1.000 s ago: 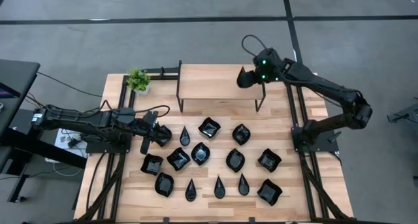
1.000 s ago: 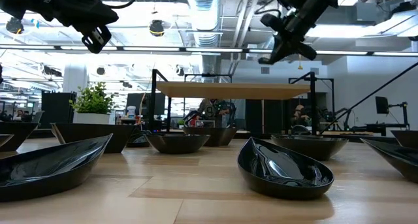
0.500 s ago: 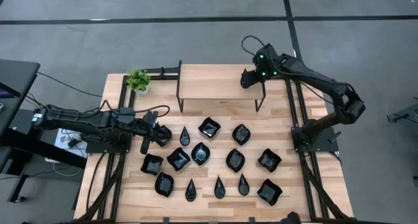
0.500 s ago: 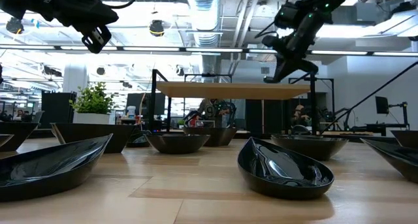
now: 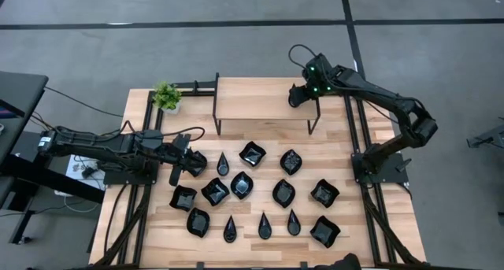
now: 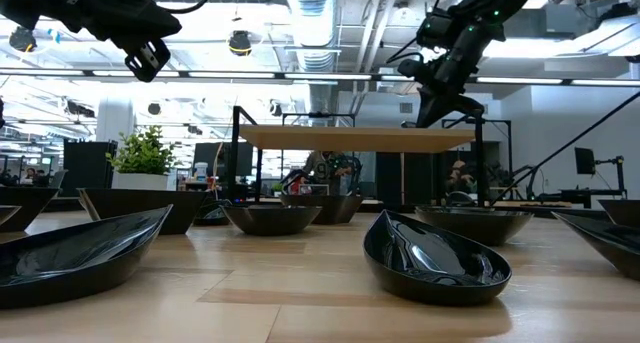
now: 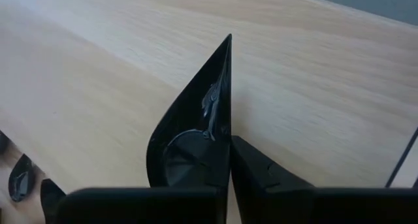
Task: Pick & Place Mini shaped plates
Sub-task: Put the black drop shaped plate on the shelf, then stack the black drop shaped plate on top of the black drop shaped plate on the shelf
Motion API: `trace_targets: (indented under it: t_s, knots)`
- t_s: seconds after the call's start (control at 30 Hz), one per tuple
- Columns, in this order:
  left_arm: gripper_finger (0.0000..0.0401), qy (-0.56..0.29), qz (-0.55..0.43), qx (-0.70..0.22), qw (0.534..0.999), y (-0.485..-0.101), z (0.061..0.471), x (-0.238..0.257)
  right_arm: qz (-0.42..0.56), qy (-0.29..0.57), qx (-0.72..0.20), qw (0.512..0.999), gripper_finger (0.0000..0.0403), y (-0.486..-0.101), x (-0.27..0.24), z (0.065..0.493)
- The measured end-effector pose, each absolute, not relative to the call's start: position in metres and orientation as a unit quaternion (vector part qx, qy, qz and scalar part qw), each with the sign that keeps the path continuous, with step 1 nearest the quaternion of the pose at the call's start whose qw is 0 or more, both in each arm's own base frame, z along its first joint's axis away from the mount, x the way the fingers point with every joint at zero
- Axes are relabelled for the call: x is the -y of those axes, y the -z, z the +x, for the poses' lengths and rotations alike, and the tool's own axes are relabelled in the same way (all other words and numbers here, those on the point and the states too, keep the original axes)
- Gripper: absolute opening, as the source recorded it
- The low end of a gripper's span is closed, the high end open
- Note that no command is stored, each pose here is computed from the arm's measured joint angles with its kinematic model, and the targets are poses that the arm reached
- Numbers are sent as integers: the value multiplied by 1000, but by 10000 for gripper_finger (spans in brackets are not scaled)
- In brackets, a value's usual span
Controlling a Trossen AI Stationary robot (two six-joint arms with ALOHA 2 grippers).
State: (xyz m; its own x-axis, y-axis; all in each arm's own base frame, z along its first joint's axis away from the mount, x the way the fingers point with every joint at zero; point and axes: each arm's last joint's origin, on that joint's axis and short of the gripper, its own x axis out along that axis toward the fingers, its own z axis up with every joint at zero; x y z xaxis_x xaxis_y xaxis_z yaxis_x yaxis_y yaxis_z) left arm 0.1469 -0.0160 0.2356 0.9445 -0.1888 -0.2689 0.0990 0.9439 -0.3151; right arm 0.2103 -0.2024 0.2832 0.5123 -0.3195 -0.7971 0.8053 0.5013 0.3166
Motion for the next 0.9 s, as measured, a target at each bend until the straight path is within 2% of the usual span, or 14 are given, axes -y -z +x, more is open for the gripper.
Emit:
trace_targets:
  t_s: [0.4,0.9]
  knots:
    - [19,74,-150,-150,974,-236,147,16,348,353,-345,797,12,-283,203,210]
    - [19,74,-151,-150,974,-236,147,16,347,354,-344,797,51,-284,203,210]
